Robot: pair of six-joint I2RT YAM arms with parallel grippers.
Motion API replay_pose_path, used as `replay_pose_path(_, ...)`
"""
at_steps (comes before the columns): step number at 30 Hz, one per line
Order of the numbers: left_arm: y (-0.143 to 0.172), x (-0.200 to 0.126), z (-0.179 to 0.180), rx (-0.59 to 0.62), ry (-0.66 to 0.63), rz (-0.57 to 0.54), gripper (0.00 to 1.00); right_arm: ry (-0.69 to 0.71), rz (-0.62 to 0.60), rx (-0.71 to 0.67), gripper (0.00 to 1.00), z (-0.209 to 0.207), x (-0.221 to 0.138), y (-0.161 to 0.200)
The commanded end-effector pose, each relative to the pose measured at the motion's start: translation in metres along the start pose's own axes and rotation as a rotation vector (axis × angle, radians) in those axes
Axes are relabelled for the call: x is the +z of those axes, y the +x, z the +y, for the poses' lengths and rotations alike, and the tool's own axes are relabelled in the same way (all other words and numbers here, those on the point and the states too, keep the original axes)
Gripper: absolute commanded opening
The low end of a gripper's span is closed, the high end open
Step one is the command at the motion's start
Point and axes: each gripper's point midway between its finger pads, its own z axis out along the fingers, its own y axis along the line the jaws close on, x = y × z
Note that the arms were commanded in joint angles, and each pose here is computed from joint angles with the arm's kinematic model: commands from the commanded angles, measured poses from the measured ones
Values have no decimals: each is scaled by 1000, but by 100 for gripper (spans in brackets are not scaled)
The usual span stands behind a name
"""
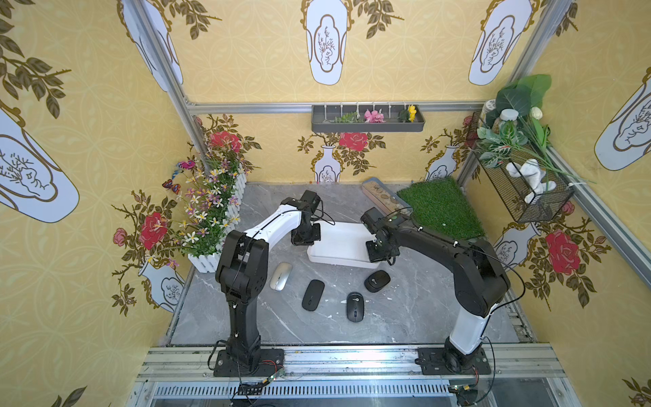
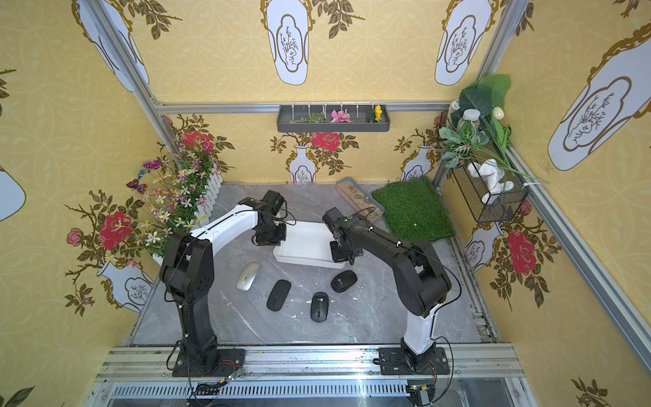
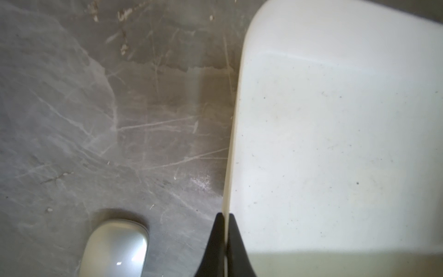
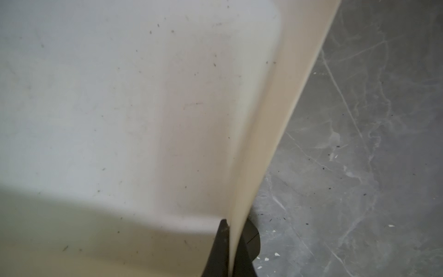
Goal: Put the mouse in the storage box
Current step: Move the storage box to the center of the board.
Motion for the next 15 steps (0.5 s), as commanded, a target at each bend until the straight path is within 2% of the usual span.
replay_pose_path(1,-5,4,-37,-1,141,-68,0,-143,-89,-40,0,32,-4,-13)
replay_pose_path(8,15,24,-28,-9,113,-42,0,-136,-99,-44,1,31,8,-10)
replay_pose_path(15,16,37,-26,2,90,-30,0,-137,-98,-45,4,32,24,-8)
